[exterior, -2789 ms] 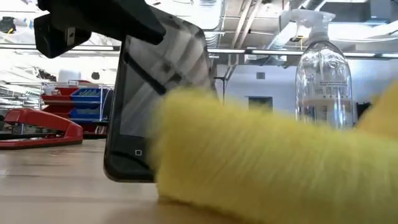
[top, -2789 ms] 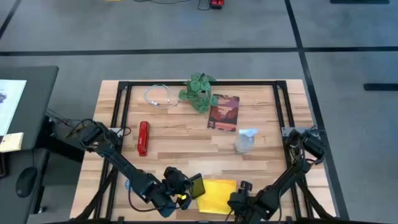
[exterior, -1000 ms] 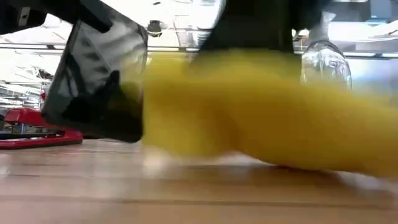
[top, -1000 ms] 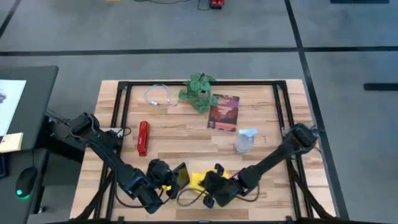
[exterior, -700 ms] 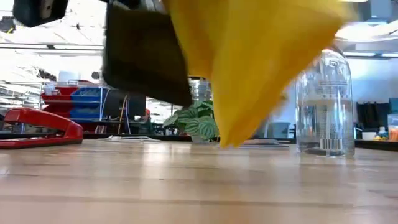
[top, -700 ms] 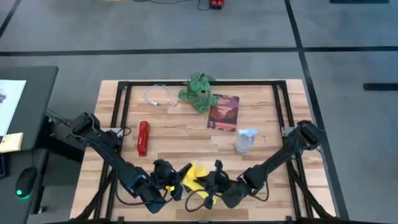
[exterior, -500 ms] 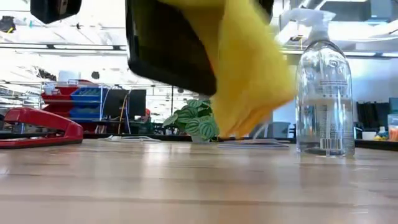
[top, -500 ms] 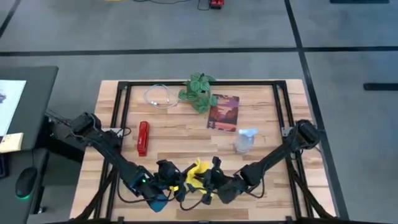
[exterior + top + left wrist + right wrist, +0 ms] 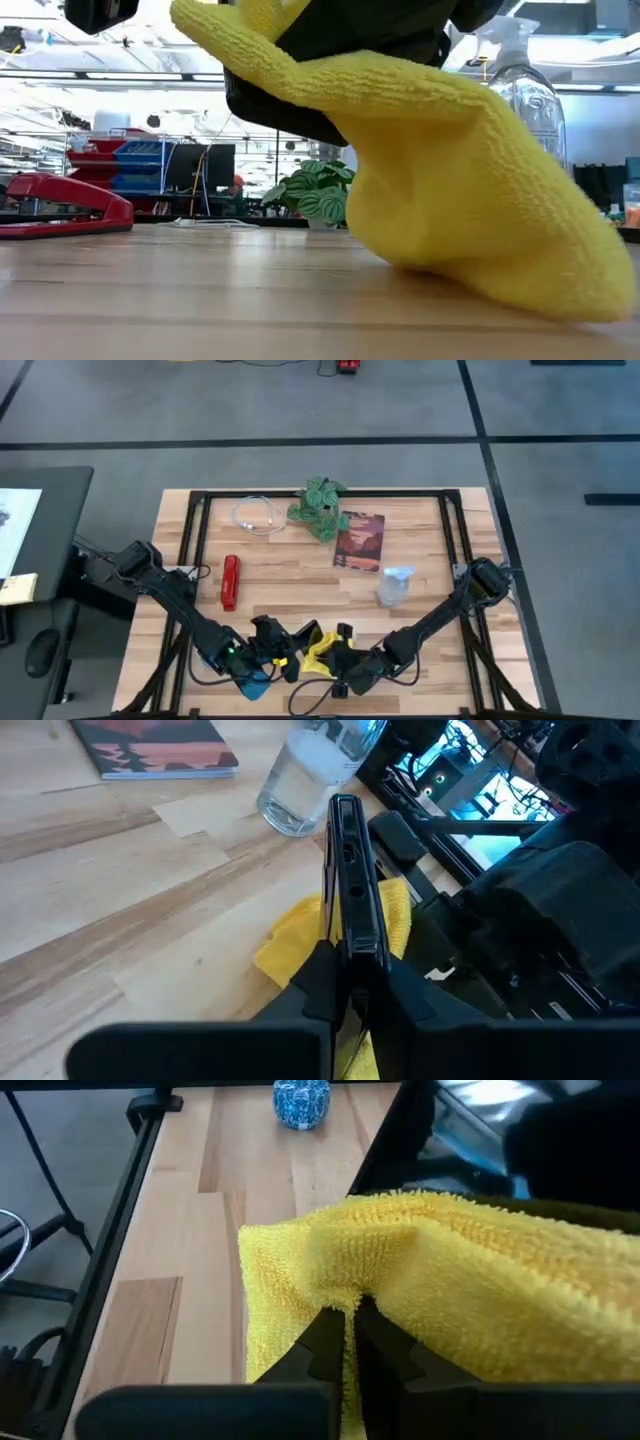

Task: Apply microfiber cloth
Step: Wipe the front of the cellphone using the microfiber cloth

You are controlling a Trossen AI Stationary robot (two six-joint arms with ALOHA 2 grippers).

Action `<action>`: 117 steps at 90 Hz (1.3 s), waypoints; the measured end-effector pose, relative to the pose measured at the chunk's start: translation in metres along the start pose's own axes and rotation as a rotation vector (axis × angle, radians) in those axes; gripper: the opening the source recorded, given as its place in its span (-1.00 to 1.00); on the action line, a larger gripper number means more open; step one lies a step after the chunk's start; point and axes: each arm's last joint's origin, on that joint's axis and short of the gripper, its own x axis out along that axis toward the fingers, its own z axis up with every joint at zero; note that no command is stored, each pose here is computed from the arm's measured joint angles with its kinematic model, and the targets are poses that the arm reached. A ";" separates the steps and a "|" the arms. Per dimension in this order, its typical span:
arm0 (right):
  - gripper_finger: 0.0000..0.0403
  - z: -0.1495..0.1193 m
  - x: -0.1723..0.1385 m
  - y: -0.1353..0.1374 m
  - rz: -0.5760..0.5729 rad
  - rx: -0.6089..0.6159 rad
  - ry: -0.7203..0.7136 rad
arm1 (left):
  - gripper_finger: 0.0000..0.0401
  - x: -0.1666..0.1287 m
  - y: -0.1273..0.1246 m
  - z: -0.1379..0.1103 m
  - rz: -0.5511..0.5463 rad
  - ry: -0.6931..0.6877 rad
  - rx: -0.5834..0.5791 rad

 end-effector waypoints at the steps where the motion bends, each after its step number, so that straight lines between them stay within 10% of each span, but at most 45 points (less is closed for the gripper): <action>1: -1.00 0.001 -0.001 -0.001 0.000 -0.005 -0.001 | -0.97 0.000 0.000 0.000 -0.001 0.000 0.001; 79: -1.00 0.073 -0.032 -0.041 -0.052 -0.039 -0.239 | -0.97 -0.002 -0.004 0.000 -0.035 0.061 0.041; 117: -1.00 0.042 -0.038 -0.039 -0.087 -0.064 0.023 | -0.97 -0.001 0.001 -0.003 -0.003 0.088 0.072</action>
